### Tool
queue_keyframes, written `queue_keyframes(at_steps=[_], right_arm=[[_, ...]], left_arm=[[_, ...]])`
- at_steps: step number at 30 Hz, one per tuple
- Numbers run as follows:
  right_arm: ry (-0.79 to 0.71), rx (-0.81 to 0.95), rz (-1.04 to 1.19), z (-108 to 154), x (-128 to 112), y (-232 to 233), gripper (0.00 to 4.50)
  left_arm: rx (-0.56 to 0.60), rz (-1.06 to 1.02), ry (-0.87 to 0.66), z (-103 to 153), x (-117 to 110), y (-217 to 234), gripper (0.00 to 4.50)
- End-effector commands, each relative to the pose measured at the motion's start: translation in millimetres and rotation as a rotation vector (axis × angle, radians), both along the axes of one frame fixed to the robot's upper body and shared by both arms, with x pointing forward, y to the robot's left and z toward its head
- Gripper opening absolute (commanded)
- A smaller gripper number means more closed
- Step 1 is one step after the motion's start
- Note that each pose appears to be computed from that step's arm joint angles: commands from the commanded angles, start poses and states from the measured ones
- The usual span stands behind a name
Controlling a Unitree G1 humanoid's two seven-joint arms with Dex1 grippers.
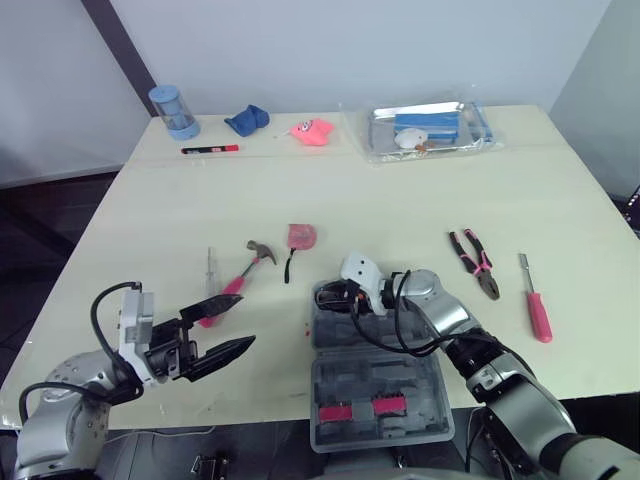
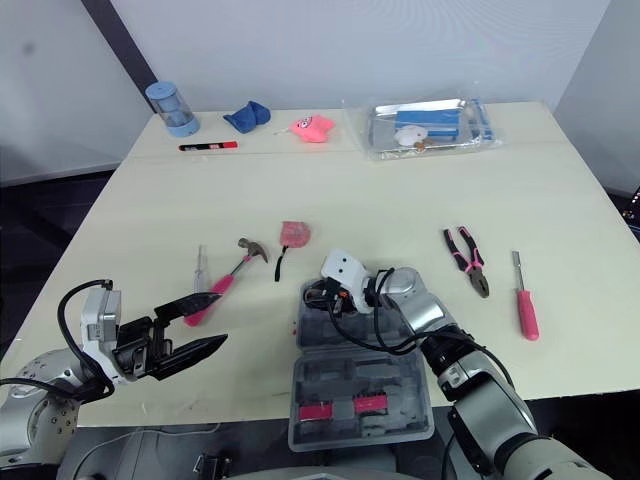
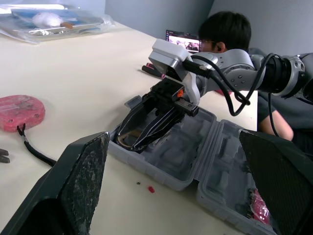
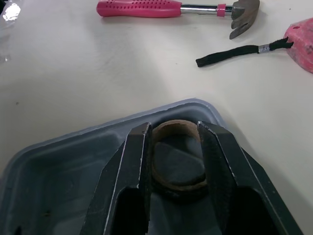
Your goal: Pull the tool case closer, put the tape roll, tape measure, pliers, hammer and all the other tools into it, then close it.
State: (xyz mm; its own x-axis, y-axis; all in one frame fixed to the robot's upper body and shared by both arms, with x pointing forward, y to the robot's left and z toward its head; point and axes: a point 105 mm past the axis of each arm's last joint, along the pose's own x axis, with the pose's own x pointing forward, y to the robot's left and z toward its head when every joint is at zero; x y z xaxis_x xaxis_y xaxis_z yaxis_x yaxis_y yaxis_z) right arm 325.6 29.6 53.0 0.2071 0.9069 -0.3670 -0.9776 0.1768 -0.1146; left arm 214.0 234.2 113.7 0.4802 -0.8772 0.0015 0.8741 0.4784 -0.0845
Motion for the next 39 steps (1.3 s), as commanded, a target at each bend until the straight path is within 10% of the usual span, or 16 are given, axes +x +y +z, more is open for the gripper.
queue_keyframes(at_steps=[1, 13, 25, 33, 39], right_arm=[[0.006, -0.125, 0.017, -26.0, -4.1, -8.9, 1.57], [-0.149, 0.36, -0.016, 82.3, -21.7, -25.5, 1.57], [-0.107, 0.283, -0.366, 56.3, -85.5, -157.0, 1.57], [-0.105, 0.27, -0.694, 46.0, -127.9, -241.9, 4.33], [-0.098, 0.2, -0.871, 38.4, -164.7, -286.9, 4.33]], left_arm=[[0.01, -0.006, -0.017, 1.3, -1.1, -1.4, 4.5], [-0.044, 0.18, 0.013, -11.4, 10.3, 6.4, 4.5], [0.005, 0.449, 0.106, -38.0, -2.2, 54.6, 4.5], [0.017, 0.545, 0.162, -52.1, -21.6, 76.0, 4.5], [0.026, 0.595, 0.173, -52.9, -23.6, 84.1, 4.5]])
